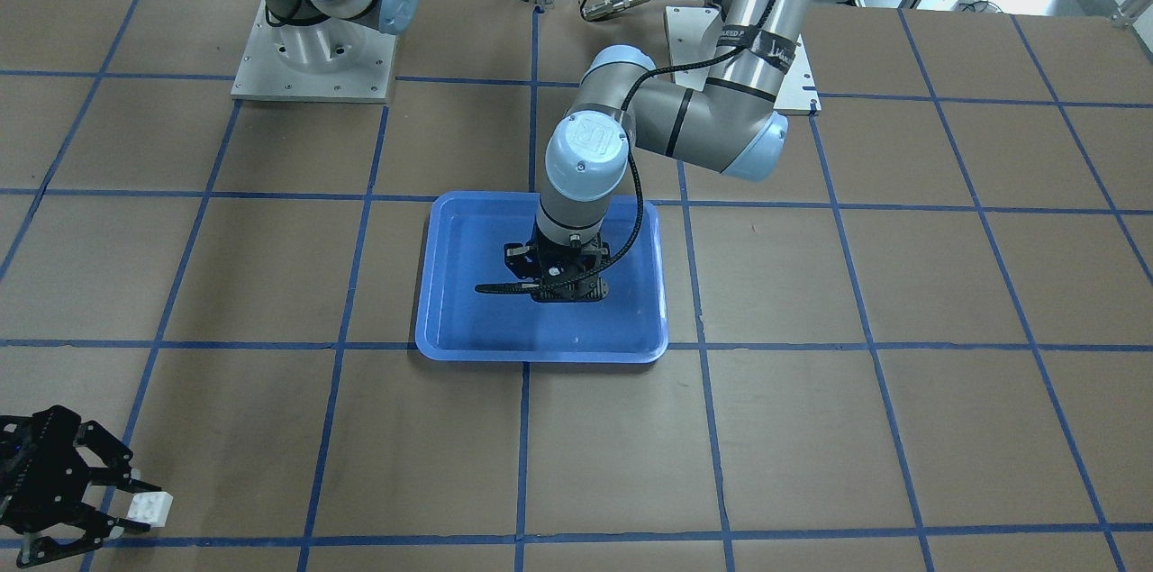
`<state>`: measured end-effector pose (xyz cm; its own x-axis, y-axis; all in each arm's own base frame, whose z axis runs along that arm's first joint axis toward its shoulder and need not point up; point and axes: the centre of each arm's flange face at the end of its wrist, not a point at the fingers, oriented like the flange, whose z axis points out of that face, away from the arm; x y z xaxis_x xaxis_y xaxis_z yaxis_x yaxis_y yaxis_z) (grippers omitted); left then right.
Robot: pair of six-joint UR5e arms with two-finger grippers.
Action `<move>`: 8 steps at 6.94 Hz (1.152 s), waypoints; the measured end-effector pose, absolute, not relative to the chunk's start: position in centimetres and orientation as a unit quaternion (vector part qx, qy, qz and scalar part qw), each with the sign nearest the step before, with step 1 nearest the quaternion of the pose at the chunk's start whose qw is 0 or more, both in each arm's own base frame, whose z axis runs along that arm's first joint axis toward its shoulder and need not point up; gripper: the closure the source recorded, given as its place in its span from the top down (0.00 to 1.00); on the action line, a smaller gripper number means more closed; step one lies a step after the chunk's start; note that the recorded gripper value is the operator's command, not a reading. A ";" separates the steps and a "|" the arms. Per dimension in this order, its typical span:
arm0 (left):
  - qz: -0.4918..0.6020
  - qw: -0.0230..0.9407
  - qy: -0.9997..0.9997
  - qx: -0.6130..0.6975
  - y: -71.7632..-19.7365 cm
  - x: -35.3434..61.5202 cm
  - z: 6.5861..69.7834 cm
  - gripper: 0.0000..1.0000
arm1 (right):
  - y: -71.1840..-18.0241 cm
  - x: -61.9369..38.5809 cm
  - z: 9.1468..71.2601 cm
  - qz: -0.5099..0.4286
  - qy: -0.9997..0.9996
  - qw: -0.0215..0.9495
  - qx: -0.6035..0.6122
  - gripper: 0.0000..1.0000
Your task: Assemble white blocks and place on blue tray
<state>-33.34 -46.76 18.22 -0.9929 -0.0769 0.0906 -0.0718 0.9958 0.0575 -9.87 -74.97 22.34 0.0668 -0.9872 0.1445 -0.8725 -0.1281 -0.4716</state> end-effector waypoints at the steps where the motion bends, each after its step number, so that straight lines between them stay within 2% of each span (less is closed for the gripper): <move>1: -0.032 0.042 -0.998 0.034 -45.5 -33.7 18.0 0.30 | -74.1 -6.3 23.9 -0.213 0.634 0.143 -0.730 0.00; 2: -0.038 0.039 -0.998 0.031 -44.5 -33.8 17.5 0.57 | -72.4 -2.5 25.1 -0.200 0.624 0.168 -0.737 0.00; 3: -0.040 0.038 -0.998 0.031 -44.2 -33.7 17.2 0.76 | -69.9 1.6 26.1 -0.186 0.612 0.189 -0.745 0.00; 7: -0.026 0.047 -0.998 0.037 -45.6 -32.7 18.2 0.92 | -57.6 14.5 26.3 -0.096 0.577 0.208 -0.784 0.00; 8: -0.022 0.053 -0.997 0.046 -46.4 -31.4 19.1 0.92 | -55.9 15.7 26.1 -0.088 0.591 0.208 -0.775 0.00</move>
<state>-31.45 -46.39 19.14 -0.9902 -0.0950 0.1027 -0.0904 0.9947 0.0479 15.68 -55.89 26.14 0.2871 -0.9516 -0.1098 -0.8782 -0.2157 -0.4269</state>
